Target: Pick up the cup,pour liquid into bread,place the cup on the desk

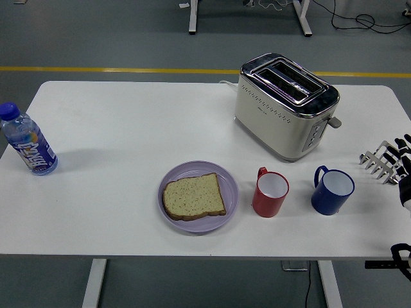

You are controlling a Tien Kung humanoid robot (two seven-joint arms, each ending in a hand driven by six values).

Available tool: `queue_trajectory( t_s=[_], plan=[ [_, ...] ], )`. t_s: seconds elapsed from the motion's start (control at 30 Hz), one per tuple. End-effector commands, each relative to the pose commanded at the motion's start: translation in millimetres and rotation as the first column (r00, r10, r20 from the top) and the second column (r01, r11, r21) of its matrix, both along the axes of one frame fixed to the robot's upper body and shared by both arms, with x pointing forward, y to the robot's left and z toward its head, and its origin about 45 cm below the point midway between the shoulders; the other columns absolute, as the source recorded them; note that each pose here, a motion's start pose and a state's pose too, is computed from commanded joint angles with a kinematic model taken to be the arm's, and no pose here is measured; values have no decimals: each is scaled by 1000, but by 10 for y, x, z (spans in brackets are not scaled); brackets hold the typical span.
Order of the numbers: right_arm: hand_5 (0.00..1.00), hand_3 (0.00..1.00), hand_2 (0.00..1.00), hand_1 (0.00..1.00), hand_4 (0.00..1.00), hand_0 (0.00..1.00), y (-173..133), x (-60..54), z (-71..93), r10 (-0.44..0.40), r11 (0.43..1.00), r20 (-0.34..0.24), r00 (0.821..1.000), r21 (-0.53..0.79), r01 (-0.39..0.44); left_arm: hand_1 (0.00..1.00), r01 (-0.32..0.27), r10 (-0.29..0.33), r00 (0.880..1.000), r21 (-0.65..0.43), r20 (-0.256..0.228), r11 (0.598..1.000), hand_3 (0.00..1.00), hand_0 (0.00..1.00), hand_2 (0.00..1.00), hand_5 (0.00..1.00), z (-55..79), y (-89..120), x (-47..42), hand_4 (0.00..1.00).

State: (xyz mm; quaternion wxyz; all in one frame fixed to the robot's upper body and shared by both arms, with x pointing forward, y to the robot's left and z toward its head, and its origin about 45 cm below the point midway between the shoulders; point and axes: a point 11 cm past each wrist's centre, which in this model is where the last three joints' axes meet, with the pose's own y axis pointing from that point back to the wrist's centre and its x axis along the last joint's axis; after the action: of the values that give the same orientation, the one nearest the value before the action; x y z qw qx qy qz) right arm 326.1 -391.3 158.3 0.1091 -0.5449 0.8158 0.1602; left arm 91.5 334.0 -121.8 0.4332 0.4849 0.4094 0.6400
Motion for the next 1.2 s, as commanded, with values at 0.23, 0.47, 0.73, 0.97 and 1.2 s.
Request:
queue_trajectory(
  t_s=[0.23,0.47,0.73,0.97,1.2],
  plan=[
    [164,666,681,617,731,715,-53,-44,81,-27,993,-10,1000,-118,25,696,-4,4,1000,-1,1,1000,558,686,699,998,0,-2,1,256],
    [148,767,789,711,850,788,-10,-89,214,9,952,-30,999,-304,-17,695,-5,5,1000,-1,4,1000,555,687,698,998,3,1,15,256],
    [109,856,879,793,902,868,100,-120,314,48,888,-54,997,-456,-67,694,-9,9,1000,-1,14,1000,555,687,699,998,12,5,56,257],
    [87,891,908,812,923,900,201,-168,336,62,840,-85,994,-534,-98,694,-11,11,1000,-1,18,1000,553,687,699,998,16,10,72,257],
    [68,920,935,841,950,935,346,-242,360,79,796,-127,989,-589,-139,694,-11,11,1000,1,24,1000,552,685,698,998,24,18,100,255]
  ],
)
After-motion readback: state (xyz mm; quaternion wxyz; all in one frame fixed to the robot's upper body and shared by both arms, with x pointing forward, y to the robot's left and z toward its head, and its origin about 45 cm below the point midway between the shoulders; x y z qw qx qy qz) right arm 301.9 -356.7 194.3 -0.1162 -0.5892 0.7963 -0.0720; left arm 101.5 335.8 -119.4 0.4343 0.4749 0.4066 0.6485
